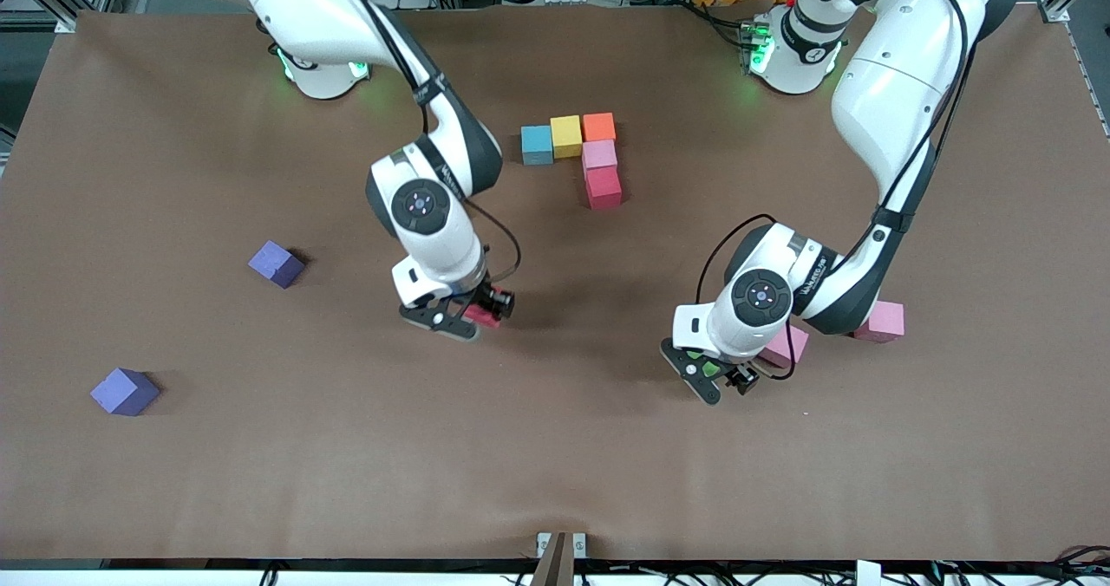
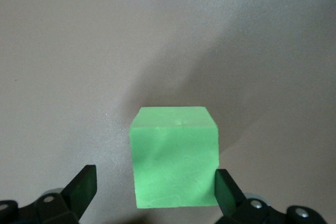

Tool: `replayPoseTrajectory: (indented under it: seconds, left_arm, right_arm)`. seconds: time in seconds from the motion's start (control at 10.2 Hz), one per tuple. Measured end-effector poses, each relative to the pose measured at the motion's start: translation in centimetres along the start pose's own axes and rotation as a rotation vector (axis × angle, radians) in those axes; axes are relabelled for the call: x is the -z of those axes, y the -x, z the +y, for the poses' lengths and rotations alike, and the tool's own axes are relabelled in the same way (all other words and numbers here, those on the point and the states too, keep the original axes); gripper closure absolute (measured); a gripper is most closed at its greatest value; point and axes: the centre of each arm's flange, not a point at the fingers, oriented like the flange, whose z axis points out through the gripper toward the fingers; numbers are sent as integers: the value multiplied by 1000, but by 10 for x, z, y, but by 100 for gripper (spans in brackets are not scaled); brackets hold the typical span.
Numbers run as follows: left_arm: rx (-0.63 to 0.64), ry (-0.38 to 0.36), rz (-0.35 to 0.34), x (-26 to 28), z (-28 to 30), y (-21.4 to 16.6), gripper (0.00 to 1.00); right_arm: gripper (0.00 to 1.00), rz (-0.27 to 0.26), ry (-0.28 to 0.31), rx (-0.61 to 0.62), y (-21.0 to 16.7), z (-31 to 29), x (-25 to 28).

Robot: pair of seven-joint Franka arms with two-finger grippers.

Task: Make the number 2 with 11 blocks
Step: 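Hold the green cube while the right gripper lowers the red cube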

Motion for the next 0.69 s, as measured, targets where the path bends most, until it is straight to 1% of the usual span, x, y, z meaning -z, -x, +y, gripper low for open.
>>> replayPoseTrajectory:
  seconds: [0.2, 0.49, 0.69]
  left_arm:
    - [8, -6, 8, 4, -6, 0, 0]
    - [11, -9, 13, 7, -8, -1, 0]
    - [12, -7, 16, 8, -6, -2, 0]
  right_arm:
    - [37, -4, 5, 263, 20, -2, 11]
    - [37, 21, 68, 679, 50, 6, 33]
    - [37, 21, 73, 890, 86, -11, 41]
